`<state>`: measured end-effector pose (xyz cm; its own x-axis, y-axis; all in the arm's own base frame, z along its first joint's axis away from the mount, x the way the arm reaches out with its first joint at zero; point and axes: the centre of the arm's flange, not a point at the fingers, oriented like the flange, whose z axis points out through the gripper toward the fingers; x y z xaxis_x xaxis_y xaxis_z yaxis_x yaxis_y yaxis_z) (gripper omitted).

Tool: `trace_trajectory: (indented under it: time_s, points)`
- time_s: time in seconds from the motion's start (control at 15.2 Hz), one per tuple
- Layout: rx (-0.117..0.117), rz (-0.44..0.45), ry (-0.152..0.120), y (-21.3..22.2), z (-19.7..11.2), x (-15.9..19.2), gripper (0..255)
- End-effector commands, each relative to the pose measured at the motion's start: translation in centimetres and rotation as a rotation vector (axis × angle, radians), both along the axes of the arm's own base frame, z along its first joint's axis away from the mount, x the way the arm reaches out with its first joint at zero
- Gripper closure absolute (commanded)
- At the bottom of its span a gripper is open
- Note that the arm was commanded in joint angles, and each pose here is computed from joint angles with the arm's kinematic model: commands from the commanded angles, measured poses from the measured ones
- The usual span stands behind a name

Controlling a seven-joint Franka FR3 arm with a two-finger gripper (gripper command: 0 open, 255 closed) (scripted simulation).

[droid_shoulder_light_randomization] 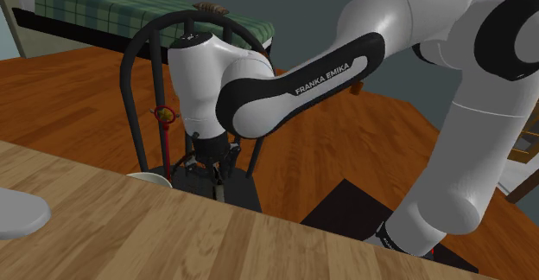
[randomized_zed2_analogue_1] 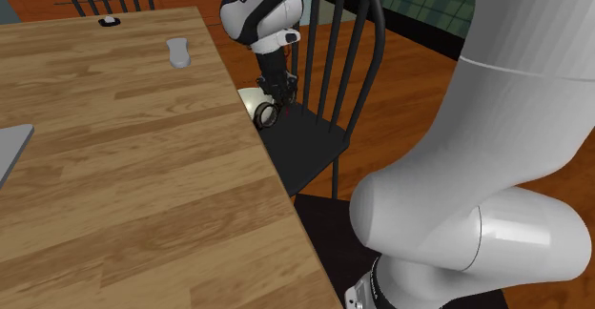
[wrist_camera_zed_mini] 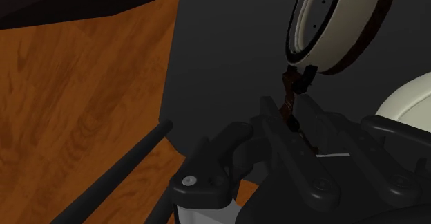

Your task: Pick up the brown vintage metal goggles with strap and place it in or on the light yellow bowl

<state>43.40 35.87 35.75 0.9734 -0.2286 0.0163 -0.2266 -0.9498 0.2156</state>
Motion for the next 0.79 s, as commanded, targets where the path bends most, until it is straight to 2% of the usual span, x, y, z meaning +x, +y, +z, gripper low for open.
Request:
trace_trajectory:
  time_s: [0.0,0.26,0.73]
  points:
    - [0.000,0.000,0.000,0.0,1.1,0.1,255]
    - [0.000,0.000,0.000,0.0,3.2,0.1,255]
    - [0.000,0.000,0.000,7.0,3.7,6.1,255]
